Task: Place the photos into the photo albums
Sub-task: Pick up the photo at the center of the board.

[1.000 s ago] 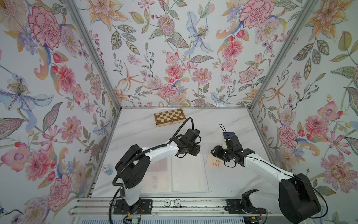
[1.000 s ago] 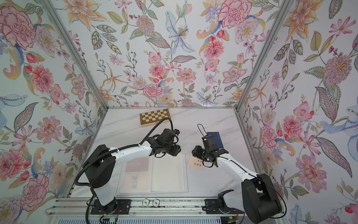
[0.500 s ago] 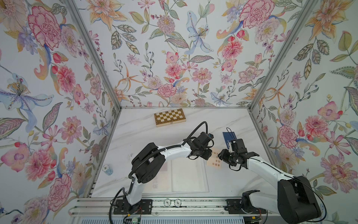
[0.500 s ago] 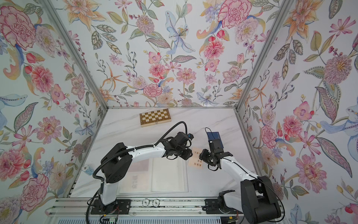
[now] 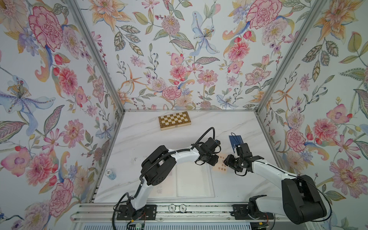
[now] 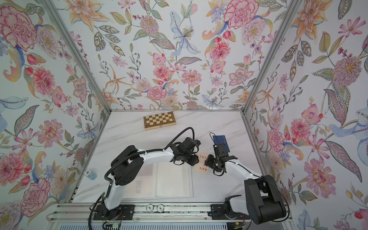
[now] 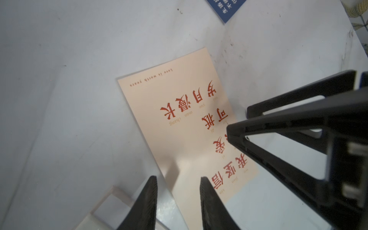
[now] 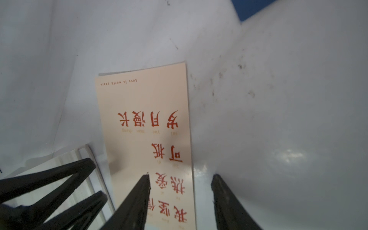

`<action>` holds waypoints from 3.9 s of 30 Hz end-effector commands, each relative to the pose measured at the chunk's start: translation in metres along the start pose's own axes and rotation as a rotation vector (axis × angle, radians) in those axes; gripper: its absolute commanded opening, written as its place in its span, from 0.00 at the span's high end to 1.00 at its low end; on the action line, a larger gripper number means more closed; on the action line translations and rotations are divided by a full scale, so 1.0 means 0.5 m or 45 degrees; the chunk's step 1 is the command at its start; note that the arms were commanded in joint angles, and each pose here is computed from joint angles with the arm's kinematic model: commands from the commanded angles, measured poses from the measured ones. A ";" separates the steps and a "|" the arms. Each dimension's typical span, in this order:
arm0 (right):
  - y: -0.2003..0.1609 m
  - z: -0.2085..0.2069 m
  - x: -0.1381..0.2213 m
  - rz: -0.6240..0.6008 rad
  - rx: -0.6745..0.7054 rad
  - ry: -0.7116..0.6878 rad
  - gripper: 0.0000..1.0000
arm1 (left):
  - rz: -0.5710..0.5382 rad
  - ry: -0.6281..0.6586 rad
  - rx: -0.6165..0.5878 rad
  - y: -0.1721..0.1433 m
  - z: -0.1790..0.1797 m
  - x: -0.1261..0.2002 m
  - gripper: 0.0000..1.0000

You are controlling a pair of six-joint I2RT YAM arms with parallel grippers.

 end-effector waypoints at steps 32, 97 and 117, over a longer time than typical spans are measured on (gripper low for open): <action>-0.022 -0.006 -0.026 0.058 0.004 0.012 0.57 | 0.034 0.041 0.026 -0.006 0.029 -0.050 0.73; 0.021 0.225 0.112 -0.126 0.430 1.021 1.00 | -0.444 -0.336 0.197 -0.042 0.192 0.338 0.23; -0.002 0.308 0.101 -0.038 0.548 1.127 1.00 | -0.473 -0.249 0.354 -0.101 0.246 0.392 0.21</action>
Point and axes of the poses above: each gripper's point midway between its finger pads, its own x axis back along the fingers, its own z axis along the line the jaws close on, y = z × x, the point moved 10 cm from there along x, back along the fingers, and after that the axes turned 8 degrees about x, right-handed, at the moved point
